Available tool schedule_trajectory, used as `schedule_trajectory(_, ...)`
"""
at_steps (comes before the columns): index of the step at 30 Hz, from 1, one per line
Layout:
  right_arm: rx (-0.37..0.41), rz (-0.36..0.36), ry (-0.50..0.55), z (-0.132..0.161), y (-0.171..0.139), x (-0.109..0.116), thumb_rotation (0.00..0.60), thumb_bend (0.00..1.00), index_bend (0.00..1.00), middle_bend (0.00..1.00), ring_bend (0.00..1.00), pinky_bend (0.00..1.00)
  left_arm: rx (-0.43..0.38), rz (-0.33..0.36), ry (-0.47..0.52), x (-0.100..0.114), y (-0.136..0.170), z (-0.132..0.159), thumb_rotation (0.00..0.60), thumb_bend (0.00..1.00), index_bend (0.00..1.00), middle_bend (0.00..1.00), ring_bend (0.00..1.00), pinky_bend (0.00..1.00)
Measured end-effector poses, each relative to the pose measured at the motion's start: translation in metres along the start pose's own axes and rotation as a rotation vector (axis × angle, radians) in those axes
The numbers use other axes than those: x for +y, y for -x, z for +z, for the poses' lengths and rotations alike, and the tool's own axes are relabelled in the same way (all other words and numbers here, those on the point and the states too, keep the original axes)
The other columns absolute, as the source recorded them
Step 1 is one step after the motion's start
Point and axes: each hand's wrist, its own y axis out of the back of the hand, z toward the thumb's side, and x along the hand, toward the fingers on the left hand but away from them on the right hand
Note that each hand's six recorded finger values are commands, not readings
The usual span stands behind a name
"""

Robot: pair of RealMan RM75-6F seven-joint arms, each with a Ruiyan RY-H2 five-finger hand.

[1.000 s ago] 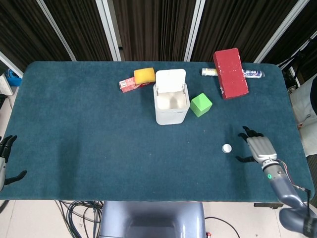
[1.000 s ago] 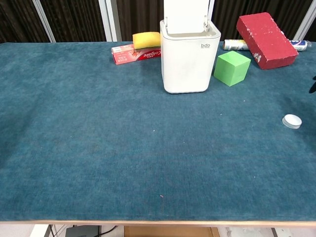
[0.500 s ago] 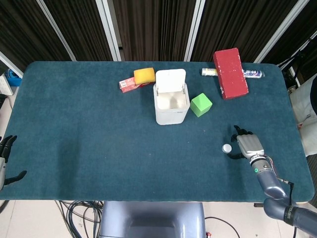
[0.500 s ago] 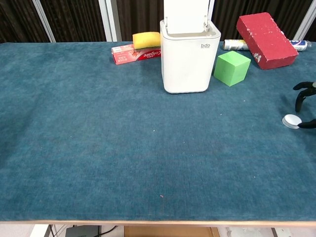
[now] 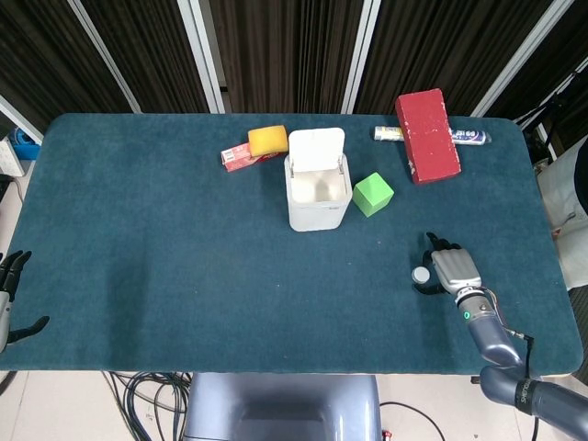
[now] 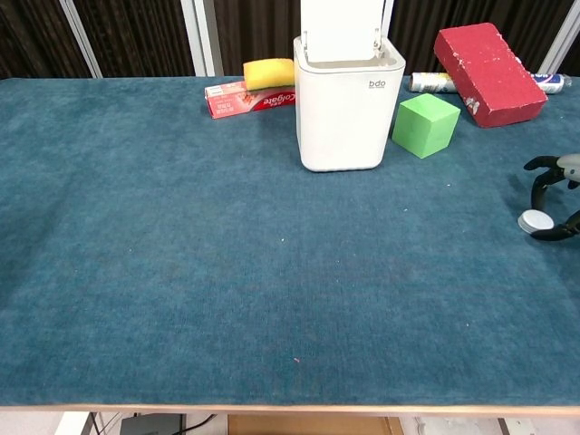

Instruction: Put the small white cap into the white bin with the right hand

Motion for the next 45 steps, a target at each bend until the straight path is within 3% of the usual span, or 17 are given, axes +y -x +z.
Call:
schedule_trajectory(10, -0.001, -0.005, -0.006, 0.000, 0.004, -0.001, 0.600, 0.26, 0.53, 0.09, 0.12, 0.22, 0.003, -0.003, -0.005, -0.001, 0.000, 0.000, 0.600, 0.15, 0.12, 0.15, 0.07, 0.05)
schedule_trajectory(21, 0.037, -0.046, 0.027, 0.008, -0.001, 0.019, 0.600, 0.30, 0.54, 0.14, 0.18, 0.24, 0.005, -0.008, -0.005, -0.001, 0.000, 0.000, 0.600, 0.15, 0.12, 0.15, 0.07, 0.05)
schedule_trajectory(29, 0.119, -0.111, 0.017, 0.035, -0.007, 0.057, 0.600, 0.30, 0.54, 0.44, 0.47, 0.49, 0.004, -0.006, 0.000, 0.000, 0.001, 0.000, 0.600, 0.15, 0.12, 0.14, 0.07, 0.05)
schedule_trajectory(33, 0.165, -0.148, -0.011, 0.056, -0.004, 0.085, 0.600, 0.30, 0.54, 0.55, 0.58, 0.53, 0.003, -0.007, 0.001, 0.000, 0.001, 0.000, 0.600, 0.15, 0.12, 0.14, 0.07, 0.05)
schedule_trajectory(45, 0.256, -0.232, 0.012, 0.121, 0.004, 0.169, 0.600, 0.29, 0.54, 0.62, 0.65, 0.61, -0.001, -0.017, 0.004, 0.000, 0.000, -0.001, 0.600, 0.15, 0.12, 0.14, 0.07, 0.04)
